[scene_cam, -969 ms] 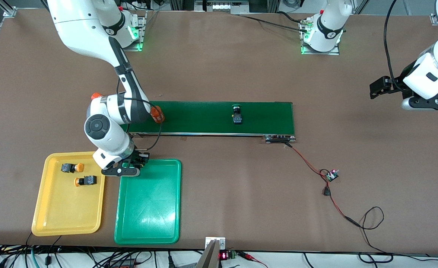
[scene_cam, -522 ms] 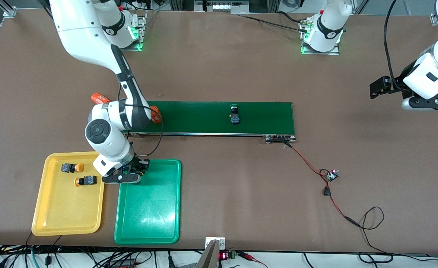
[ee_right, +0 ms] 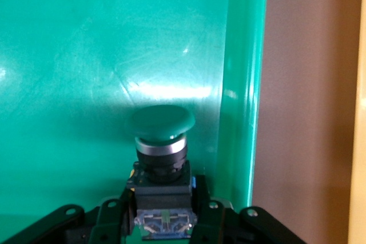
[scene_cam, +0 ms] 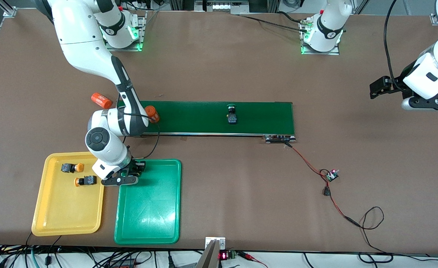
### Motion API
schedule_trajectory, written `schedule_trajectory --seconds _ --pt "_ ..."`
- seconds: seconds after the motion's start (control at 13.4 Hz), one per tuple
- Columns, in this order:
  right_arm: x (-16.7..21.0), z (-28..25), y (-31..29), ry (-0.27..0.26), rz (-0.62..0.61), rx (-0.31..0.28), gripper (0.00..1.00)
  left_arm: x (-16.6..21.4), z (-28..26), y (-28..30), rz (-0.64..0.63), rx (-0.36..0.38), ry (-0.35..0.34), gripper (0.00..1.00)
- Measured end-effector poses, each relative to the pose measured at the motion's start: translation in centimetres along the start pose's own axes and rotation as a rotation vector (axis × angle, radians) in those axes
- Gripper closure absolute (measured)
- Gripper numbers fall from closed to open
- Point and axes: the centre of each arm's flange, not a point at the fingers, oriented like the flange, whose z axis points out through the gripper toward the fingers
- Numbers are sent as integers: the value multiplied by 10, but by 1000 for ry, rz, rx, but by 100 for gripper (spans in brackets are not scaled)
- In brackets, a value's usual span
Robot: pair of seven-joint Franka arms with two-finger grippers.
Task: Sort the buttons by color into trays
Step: 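Lower the green button into the green tray and open the right gripper, then move the right gripper to the second green button and grasp it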
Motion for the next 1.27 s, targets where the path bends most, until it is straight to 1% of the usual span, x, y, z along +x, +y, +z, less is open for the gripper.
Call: schedule_trajectory --seconds 0.07,0.15,0.3,0.37,0.45,0.52,0.67,0.75,0.89,1.12,1.27 --pt "2 -3 0 5 0 1 55 0 0 0 0 0 0 0" --pt "4 -8 -1 6 0 4 50 0 0 0 0 0 0 0" --pt "10 -30 -3 -21 1 12 27 0 0 0 0 0 0 0" --pt "13 -46 -4 -30 3 20 20 0 0 0 0 0 0 0" --pt "15 -62 -6 -44 7 31 7 0 0 0 0 0 0 0" --pt "16 -78 -7 -56 7 41 0 0 0 0 0 0 0 0" --pt "16 -106 -15 -61 0 58 0 0 0 0 0 0 0 0" --pt "13 -115 -21 -72 -9 63 0 0 0 0 0 0 0 0" --pt "3 -122 -45 -122 -11 68 0 0 0 0 0 0 0 0" --pt "-18 -129 -92 -190 -3 60 0 0 0 1 1 0 0 0" --pt "-34 -130 -122 -213 4 53 0 0 0 1 2 0 0 0"
